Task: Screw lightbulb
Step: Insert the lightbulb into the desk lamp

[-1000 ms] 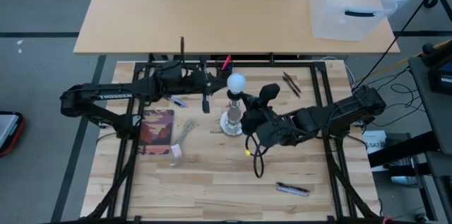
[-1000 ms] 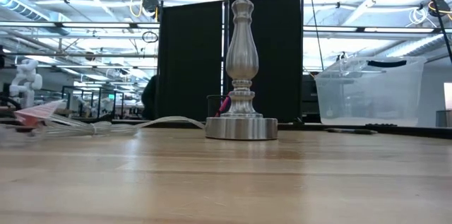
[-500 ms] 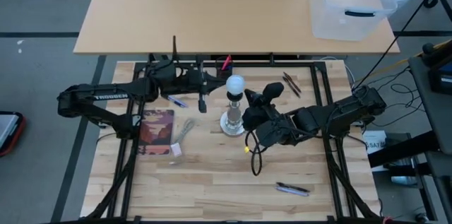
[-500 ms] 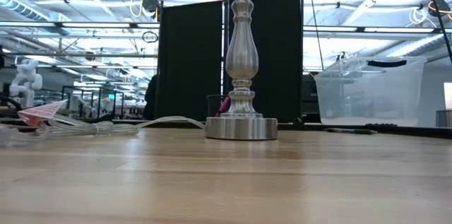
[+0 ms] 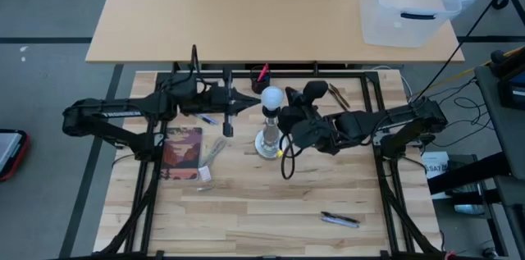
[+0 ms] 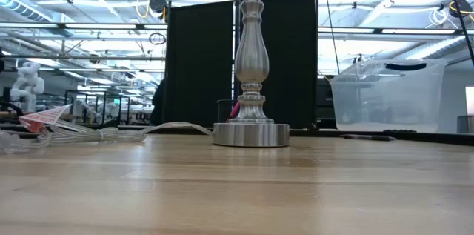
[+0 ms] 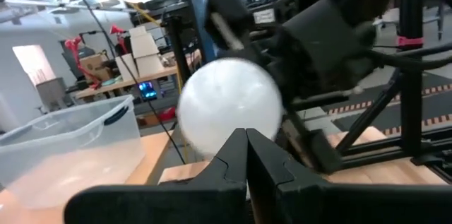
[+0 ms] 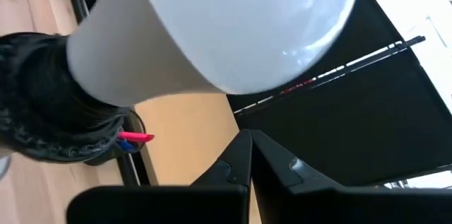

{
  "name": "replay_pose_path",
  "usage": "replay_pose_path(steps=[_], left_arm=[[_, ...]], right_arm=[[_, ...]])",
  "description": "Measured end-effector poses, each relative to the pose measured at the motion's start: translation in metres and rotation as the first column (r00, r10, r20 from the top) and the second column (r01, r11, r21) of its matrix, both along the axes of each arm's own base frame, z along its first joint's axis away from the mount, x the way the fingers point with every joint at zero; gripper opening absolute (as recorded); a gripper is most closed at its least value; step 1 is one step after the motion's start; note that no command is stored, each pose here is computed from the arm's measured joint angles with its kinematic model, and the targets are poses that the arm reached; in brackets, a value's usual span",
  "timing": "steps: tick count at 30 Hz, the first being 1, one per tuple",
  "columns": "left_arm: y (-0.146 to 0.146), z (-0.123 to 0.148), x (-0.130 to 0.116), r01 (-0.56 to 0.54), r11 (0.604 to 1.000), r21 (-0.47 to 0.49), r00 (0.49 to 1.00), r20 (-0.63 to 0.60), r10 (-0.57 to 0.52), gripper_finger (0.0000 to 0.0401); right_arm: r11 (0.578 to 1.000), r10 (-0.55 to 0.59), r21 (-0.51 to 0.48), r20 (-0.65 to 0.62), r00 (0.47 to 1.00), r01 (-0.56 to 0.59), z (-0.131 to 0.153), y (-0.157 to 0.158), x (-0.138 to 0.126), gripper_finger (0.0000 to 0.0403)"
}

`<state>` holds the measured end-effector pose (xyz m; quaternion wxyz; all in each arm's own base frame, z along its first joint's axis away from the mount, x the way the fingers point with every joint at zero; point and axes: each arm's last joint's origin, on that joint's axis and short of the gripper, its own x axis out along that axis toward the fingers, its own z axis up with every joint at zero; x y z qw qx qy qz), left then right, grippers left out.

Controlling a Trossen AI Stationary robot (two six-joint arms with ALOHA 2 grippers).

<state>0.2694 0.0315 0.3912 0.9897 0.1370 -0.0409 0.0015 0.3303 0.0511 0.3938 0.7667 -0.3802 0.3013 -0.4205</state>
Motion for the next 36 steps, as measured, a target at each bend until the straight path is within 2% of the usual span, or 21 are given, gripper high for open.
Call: replay_pose_path(steps=[8,22,28,36], left_arm=[[-0.006,0.006,-0.007,-0.025,0.999,0.032,1.000,0.017,0.024,0.0000],[-0.016,0.005,-0.007,0.049,0.995,0.082,0.999,0.005,-0.049,0.0000],[-0.010,-0.003,0.003,0.037,0.996,0.081,0.999,-0.021,-0.035,0.0000],[0.005,-0.004,0.003,-0.013,0.997,0.076,1.000,-0.018,0.015,0.0000]], right_arm=[[1.000,0.008,-0.023,-0.007,1.000,-0.009,0.005,-0.002,0.003,0.0000],[0.997,0.067,-0.033,-0.013,0.998,-0.067,0.011,-0.001,0.006,0.0000],[0.997,0.072,-0.041,-0.017,0.997,-0.072,0.012,0.000,0.007,0.0000],[0.996,0.080,-0.037,0.000,0.997,-0.080,0.012,0.007,0.005,0.0000]])
